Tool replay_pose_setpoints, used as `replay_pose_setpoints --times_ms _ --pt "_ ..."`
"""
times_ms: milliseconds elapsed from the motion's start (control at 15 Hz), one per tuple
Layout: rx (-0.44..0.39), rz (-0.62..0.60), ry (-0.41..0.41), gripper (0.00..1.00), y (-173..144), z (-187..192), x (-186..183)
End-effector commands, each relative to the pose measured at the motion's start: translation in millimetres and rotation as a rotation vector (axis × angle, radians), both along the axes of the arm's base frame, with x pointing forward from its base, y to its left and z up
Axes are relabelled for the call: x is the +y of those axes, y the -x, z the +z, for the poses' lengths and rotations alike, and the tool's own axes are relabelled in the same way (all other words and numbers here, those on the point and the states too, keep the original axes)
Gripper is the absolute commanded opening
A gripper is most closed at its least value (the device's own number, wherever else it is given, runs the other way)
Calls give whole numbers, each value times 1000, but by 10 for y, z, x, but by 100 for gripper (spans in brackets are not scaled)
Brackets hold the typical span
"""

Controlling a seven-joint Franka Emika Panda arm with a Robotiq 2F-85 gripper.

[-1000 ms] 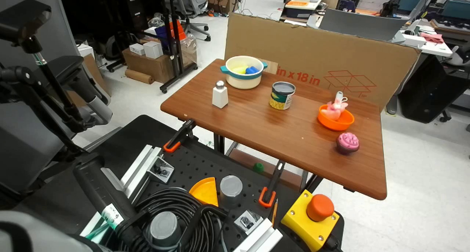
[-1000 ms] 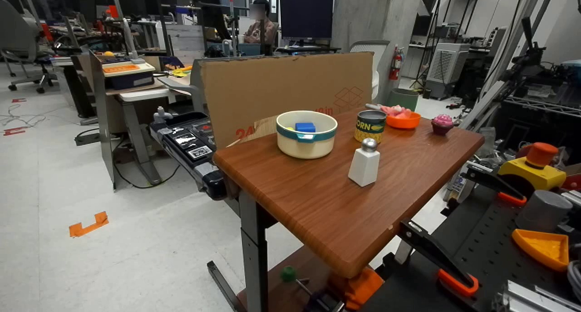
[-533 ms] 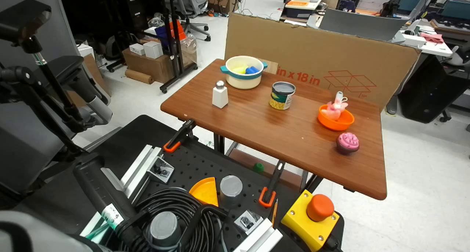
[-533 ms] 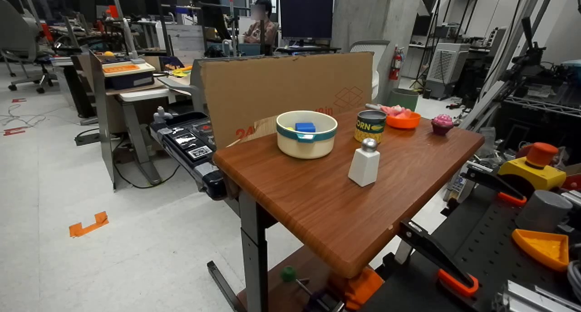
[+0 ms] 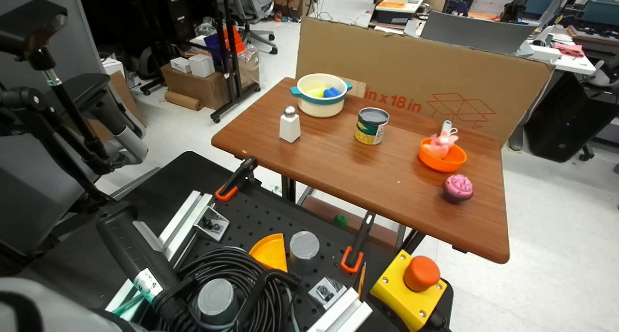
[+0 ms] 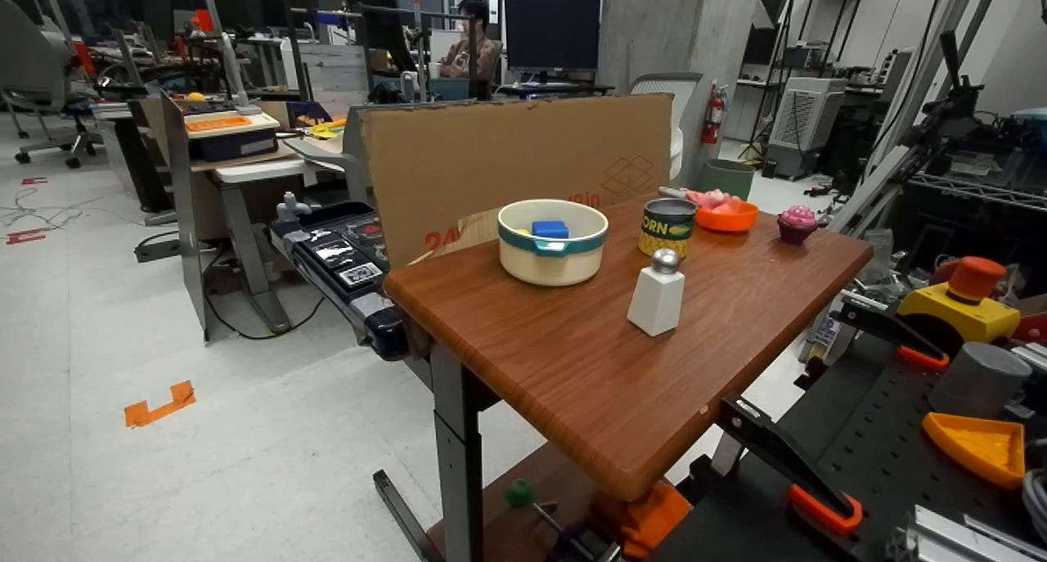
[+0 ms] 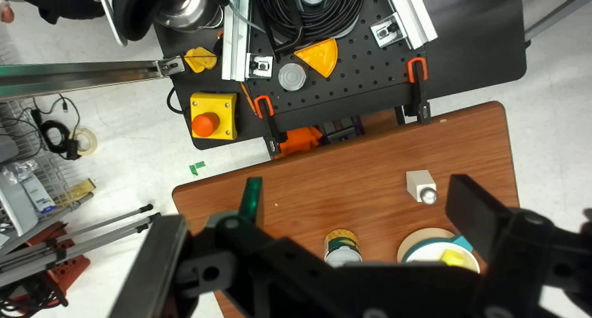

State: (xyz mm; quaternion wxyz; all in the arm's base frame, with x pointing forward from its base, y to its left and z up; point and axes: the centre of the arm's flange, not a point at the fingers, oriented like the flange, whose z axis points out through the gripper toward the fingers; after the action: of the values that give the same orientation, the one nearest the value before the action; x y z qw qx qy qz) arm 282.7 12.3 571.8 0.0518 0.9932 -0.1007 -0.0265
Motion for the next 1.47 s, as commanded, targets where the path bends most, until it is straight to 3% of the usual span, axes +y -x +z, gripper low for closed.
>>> replay_pose_setpoints --times_ms 0,467,1400 --pt "-32 -35 25 100 145 34 -82" --pt "-16 -216 79 100 342 195 -267" --pt "-18 -206 64 100 299 124 -269"
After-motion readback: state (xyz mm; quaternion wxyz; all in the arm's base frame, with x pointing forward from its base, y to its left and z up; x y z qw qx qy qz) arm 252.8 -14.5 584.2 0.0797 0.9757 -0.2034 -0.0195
